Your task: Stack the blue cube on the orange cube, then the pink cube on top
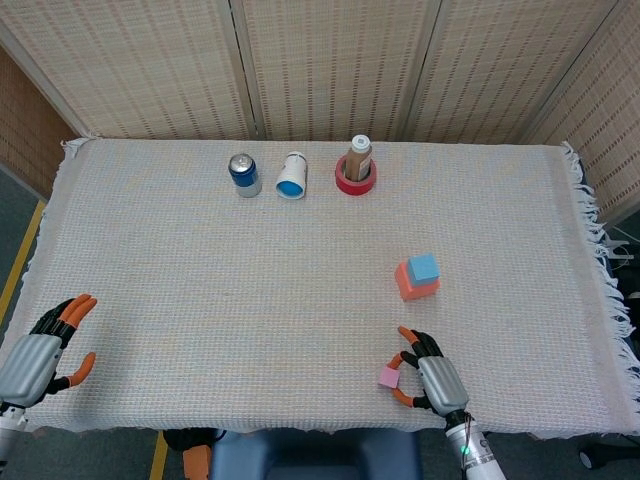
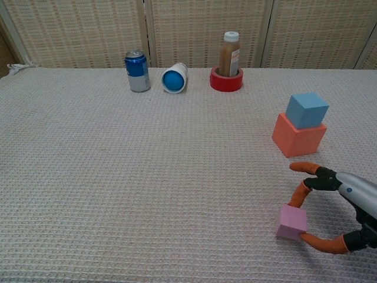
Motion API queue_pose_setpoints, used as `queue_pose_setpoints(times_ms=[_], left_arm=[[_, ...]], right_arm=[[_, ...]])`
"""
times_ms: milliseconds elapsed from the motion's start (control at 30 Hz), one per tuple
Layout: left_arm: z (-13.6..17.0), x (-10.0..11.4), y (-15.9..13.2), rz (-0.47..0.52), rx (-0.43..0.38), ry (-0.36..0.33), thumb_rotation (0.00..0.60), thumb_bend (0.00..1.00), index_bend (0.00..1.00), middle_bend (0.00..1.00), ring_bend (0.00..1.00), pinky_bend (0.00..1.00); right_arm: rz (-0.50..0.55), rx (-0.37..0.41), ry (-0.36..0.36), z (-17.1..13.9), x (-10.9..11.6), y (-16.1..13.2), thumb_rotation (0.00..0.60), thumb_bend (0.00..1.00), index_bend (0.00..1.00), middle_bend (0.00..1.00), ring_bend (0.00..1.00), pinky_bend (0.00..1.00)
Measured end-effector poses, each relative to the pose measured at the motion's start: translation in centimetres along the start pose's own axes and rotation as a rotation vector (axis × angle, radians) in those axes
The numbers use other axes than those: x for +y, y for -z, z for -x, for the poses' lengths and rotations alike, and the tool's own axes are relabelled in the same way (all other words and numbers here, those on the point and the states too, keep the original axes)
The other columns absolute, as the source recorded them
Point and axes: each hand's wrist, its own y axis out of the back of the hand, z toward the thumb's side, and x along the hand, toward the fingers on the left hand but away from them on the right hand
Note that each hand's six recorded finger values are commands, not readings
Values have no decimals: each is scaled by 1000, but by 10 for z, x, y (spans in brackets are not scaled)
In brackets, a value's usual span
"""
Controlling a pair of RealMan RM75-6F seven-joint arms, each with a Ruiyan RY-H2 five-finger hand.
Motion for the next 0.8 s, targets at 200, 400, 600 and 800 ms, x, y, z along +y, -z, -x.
queue_pose_setpoints(times_ms=[200, 400, 600, 800], left_arm=[[0, -1, -1, -8, -2, -1, 600, 461, 0, 0, 0, 115], [-1, -2, -1, -22, 3, 0, 600, 460, 0, 0, 0, 114], [-1, -7, -2, -47, 8, 10, 600, 460, 0, 0, 0, 115], [-2, -15, -7, -63, -2, 34, 600, 458, 0, 0, 0, 113]], right_arm=[[-37, 66, -42, 13, 23, -11, 600, 383, 547, 62, 0, 0], [-70, 153, -46, 21, 53, -25, 600, 406, 544, 61, 0, 0], [-83, 237, -64, 29, 89, -36, 600, 409, 545, 60, 0, 0], [-131, 284, -72, 41, 132, -44, 600, 429, 550, 60, 0, 0]])
